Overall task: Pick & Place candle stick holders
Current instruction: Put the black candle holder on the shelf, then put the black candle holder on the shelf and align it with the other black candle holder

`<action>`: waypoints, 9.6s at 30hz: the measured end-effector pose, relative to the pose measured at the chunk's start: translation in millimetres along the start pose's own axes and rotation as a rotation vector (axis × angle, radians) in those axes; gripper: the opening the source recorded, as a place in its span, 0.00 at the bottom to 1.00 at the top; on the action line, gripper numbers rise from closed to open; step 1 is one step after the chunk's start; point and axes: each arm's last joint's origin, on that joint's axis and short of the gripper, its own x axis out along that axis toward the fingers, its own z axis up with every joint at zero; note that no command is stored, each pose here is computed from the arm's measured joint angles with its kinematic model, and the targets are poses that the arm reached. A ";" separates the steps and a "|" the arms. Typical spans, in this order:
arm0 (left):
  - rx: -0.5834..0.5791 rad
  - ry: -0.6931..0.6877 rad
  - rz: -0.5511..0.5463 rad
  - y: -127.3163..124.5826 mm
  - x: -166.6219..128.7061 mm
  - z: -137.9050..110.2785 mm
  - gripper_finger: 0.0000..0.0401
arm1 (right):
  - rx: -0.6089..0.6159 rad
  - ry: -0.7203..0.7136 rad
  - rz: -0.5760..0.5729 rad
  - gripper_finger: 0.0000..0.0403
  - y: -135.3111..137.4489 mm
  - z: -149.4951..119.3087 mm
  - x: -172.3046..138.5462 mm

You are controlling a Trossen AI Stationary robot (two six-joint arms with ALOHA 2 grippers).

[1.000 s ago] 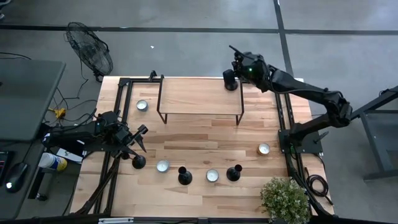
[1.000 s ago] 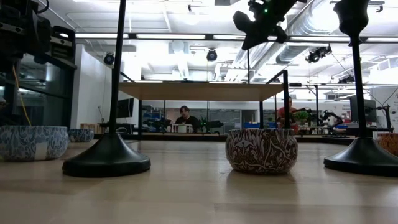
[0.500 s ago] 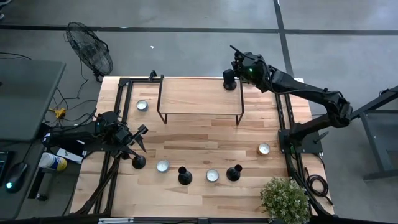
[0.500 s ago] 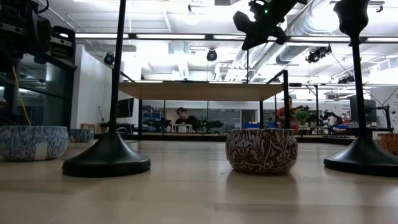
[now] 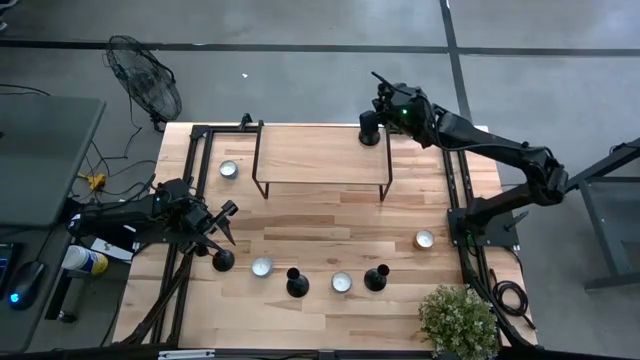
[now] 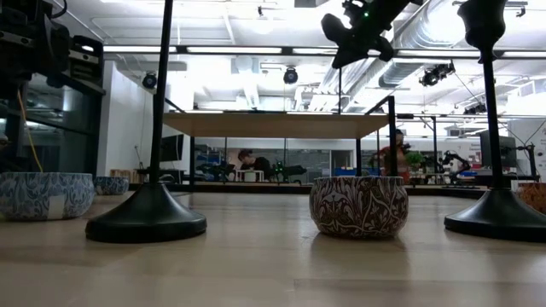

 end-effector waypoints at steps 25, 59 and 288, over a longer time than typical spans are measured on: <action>0.000 0.000 0.003 0.1 0.0 0.0 0.34 | -0.067 0.018 -0.011 0.16 -2.0 -1.3 -2.8; 0.000 0.000 -0.001 0.0 0.0 0.0 0.34 | -0.079 0.076 0.026 0.47 -4.7 -4.0 -37.5; 0.000 0.000 0.000 0.0 0.0 0.0 0.34 | -0.128 0.244 0.233 0.08 16.3 -36.3 -38.6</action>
